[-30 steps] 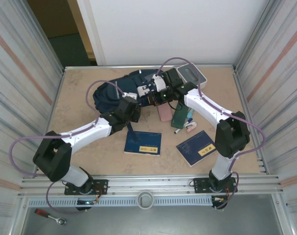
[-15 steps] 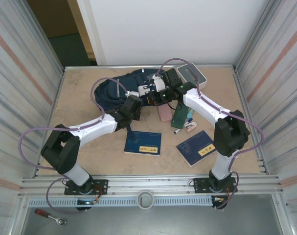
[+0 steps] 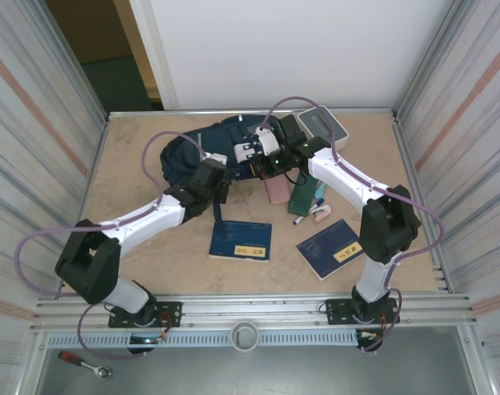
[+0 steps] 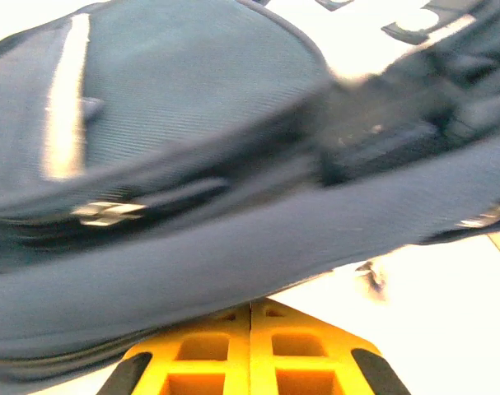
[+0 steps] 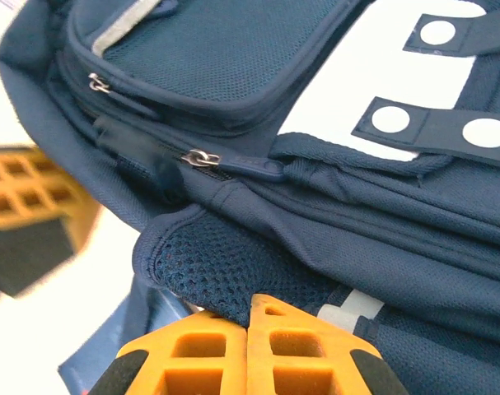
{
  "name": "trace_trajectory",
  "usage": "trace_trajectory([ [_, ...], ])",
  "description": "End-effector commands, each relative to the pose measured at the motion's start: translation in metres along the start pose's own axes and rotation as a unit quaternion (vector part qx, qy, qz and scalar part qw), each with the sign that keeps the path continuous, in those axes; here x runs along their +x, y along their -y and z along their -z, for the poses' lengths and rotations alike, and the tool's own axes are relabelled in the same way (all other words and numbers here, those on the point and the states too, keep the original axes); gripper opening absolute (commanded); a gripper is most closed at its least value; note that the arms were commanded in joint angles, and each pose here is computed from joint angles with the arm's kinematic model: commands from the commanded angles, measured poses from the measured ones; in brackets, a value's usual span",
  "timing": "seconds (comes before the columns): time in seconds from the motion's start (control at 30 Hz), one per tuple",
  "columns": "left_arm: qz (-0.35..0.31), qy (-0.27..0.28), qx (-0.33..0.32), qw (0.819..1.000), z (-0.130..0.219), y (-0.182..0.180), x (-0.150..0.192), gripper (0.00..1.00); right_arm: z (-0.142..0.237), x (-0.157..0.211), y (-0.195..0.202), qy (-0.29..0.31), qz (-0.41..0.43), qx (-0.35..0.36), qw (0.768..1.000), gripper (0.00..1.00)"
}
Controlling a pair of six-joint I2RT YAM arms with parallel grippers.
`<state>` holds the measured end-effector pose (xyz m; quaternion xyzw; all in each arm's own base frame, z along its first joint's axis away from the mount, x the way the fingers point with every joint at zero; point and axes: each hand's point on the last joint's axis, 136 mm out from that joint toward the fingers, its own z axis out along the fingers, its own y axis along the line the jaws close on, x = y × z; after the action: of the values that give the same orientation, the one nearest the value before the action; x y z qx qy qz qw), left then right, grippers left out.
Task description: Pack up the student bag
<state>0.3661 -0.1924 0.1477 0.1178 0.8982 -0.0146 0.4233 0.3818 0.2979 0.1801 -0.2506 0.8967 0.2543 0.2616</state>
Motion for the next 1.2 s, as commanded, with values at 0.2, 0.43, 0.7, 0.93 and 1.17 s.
trace_trajectory([
  [0.2,0.038,0.010,0.022,0.999,0.016,-0.031,-0.003,0.00,0.014,-0.011,0.003,0.013,0.026,0.011,1.000,0.00],
  [0.43,0.012,0.009,0.069,0.998,0.026,0.011,0.011,0.28,0.020,-0.026,-0.016,0.038,-0.023,-0.045,0.998,0.00],
  [0.7,0.006,0.019,0.025,0.999,0.008,0.027,0.004,0.46,0.022,-0.038,-0.027,0.049,-0.041,-0.074,0.995,0.00],
  [0.93,0.001,0.019,-0.020,1.000,-0.011,0.025,-0.010,0.45,0.019,-0.041,-0.029,0.047,-0.047,-0.082,0.994,0.00],
  [1.17,0.006,0.022,-0.084,0.996,-0.009,0.009,-0.020,0.42,0.008,-0.032,-0.026,0.031,-0.054,-0.083,0.995,0.00],
])
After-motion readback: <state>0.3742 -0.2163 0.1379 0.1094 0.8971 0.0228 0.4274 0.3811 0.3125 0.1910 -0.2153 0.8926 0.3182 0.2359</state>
